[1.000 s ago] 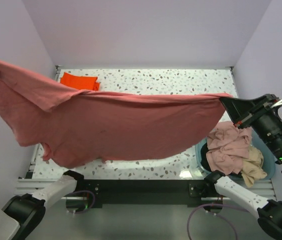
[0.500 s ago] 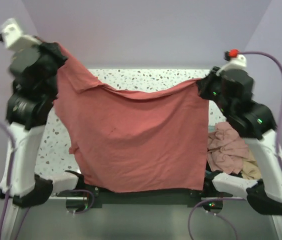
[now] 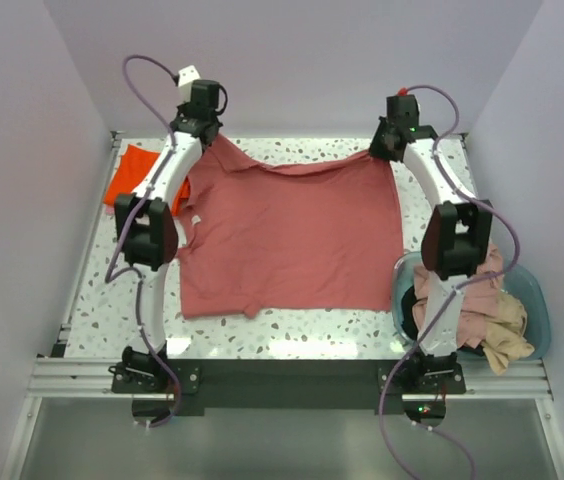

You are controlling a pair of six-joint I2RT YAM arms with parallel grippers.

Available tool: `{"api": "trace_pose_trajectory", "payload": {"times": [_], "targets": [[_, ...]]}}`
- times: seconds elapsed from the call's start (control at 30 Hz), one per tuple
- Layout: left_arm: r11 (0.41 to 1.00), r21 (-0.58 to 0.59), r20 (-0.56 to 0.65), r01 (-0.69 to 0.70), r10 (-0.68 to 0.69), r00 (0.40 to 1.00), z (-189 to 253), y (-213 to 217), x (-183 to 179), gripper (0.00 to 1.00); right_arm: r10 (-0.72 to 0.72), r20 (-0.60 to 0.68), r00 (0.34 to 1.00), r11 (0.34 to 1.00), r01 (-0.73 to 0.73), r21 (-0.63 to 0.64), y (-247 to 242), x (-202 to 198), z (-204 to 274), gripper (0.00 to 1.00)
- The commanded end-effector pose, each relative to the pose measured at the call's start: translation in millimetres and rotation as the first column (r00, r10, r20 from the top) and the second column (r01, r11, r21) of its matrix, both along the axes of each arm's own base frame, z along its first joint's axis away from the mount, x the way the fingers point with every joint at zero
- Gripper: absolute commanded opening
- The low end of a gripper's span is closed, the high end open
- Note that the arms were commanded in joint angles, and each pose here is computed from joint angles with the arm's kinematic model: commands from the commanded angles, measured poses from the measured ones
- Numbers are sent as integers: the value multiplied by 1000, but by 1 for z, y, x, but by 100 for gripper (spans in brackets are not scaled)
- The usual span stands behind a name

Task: Fold and stack the t-shirts
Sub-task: Flatten the tshirt out, then fold the tshirt

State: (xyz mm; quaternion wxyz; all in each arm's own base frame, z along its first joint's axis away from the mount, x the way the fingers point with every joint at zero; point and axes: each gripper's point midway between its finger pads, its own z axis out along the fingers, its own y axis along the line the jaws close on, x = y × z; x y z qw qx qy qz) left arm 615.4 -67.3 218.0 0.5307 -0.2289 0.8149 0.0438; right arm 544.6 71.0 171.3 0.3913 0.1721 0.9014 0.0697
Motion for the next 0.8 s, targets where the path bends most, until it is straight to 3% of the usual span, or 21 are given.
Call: {"api": "trace_pose_trajectory", "payload": {"times": [0.0, 0.03, 0.17, 0.4, 0.57, 0.6, 0.67, 0.77], "targets": [[999, -15, 183, 31, -28, 983, 37, -7, 43, 0, 44, 167, 985, 997, -55, 60, 0, 63, 33, 0], [999, -18, 179, 39, -35, 983, 25, -10, 51, 0, 50, 117, 992, 996, -59, 74, 0, 72, 2, 0], [998, -39, 202, 50, -41, 978, 8, -8, 64, 0, 41, 122, 992, 994, -53, 96, -12, 96, -19, 0], [994, -87, 201, 65, -47, 979, 6, -6, 40, 0, 71, 141, 987, 992, -85, 93, -16, 88, -11, 0], [994, -103, 282, 36, -5, 959, 76, 8, -8, 0, 111, 167, 980, 988, -126, 86, -13, 63, 33, 0], [994, -107, 306, 32, 2, 952, 92, 11, -18, 0, 119, 226, 967, 986, -142, 86, -11, 52, 69, 0], [993, -116, 377, 38, 9, 926, 137, 18, -53, 0, 129, 231, 964, 984, -153, 89, -11, 32, 82, 0], [991, -126, 483, 47, 20, 876, 200, 30, -108, 0, 138, 323, 936, 983, -169, 71, -12, -11, 143, 0]]}}
